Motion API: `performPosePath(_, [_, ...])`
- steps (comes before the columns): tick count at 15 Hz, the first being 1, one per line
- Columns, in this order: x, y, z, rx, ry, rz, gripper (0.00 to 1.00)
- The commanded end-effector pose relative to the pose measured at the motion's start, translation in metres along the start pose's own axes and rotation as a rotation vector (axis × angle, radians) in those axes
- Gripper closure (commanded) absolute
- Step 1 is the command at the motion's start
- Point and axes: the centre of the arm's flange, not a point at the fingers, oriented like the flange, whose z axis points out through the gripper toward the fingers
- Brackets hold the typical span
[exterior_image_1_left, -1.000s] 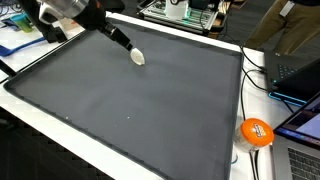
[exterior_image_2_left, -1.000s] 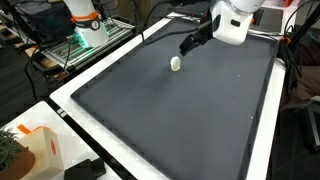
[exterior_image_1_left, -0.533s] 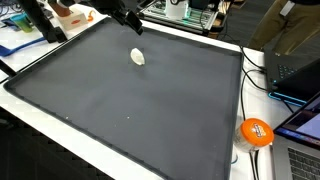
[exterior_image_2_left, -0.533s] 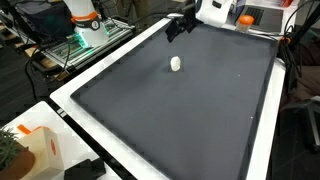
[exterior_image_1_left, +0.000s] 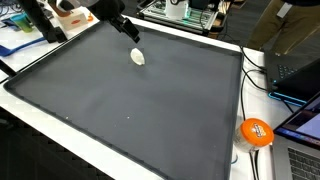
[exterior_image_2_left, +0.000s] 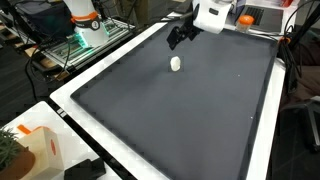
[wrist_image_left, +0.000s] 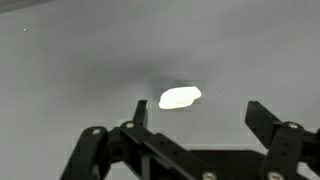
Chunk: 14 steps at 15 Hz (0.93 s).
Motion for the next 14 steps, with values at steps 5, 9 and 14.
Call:
performPosePath(5, [-0.039,0.036,0.04,0.058,0.196,0.083,0.0])
performPosePath(9, [-0.062,0.038,0.05,0.063,0.286,0.076,0.0])
performPosePath(14, [-0.086,0.033,0.066,0.106,0.502,0.186,0.0])
